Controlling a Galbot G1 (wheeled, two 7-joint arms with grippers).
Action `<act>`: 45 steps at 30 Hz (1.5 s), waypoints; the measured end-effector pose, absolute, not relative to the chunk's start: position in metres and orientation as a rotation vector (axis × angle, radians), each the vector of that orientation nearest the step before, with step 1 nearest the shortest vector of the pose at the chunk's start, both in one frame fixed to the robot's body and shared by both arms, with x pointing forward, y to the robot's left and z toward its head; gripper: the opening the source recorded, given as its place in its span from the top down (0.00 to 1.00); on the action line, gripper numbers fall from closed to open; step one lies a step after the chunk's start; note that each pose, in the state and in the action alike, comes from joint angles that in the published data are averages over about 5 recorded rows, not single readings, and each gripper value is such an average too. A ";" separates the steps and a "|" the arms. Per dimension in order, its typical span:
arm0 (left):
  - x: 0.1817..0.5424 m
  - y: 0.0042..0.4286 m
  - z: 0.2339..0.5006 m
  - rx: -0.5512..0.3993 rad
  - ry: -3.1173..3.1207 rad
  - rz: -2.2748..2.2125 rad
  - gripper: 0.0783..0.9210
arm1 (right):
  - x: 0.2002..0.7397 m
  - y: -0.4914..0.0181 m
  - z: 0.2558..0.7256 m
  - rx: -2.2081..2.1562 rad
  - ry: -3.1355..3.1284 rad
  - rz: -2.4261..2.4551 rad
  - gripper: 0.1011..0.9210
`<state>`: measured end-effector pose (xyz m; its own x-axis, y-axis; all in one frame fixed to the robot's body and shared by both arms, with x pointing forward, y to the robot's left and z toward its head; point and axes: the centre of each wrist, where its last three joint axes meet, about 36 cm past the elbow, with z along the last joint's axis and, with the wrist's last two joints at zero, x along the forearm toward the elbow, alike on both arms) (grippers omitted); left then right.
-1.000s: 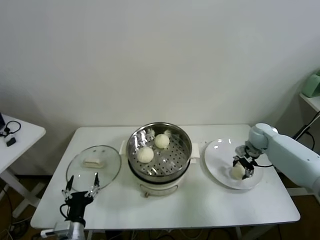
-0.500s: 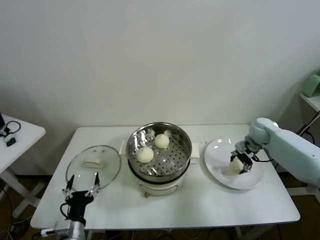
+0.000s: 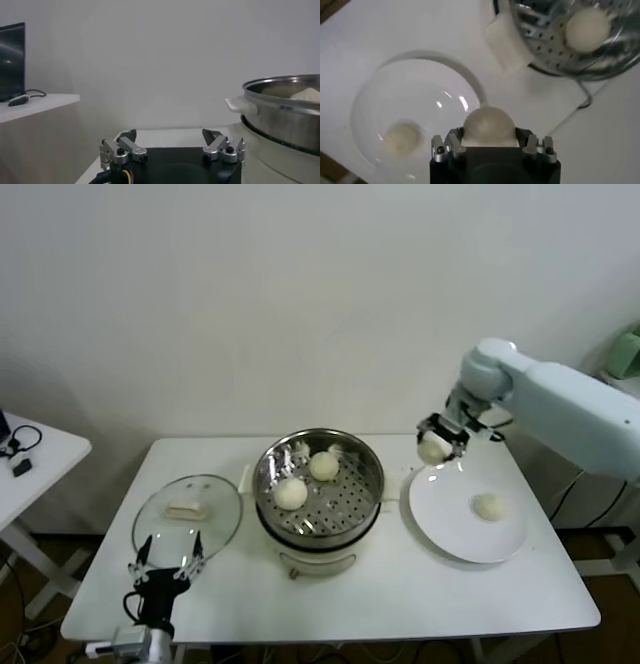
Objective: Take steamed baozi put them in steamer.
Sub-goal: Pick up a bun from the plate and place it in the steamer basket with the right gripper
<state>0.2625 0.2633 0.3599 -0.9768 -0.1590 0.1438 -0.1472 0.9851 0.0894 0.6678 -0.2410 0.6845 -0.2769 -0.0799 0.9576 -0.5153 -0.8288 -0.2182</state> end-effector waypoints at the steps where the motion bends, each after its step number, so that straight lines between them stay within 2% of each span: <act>1: 0.262 0.263 0.360 0.230 -2.978 -0.117 0.12 | 0.664 -0.231 0.693 1.694 -0.702 2.223 0.28; 6: 0.259 0.262 0.358 0.225 -2.969 -0.118 0.12 | 0.637 -0.178 0.720 1.752 -0.520 2.391 0.28; 11: 0.258 0.263 0.359 0.225 -2.966 -0.126 0.12 | 0.614 -0.134 0.721 1.812 -0.355 2.494 0.28; 25: 0.254 0.270 0.361 0.241 -2.960 -0.160 0.12 | 0.579 -0.035 0.659 2.040 0.003 2.565 0.29; 32: 0.254 0.269 0.358 0.235 -2.955 -0.157 0.12 | 0.573 -0.015 0.629 2.109 0.100 2.549 0.29; 45: 0.257 0.265 0.356 0.229 -2.957 -0.145 0.12 | 0.568 -0.013 0.603 2.149 0.214 2.542 0.29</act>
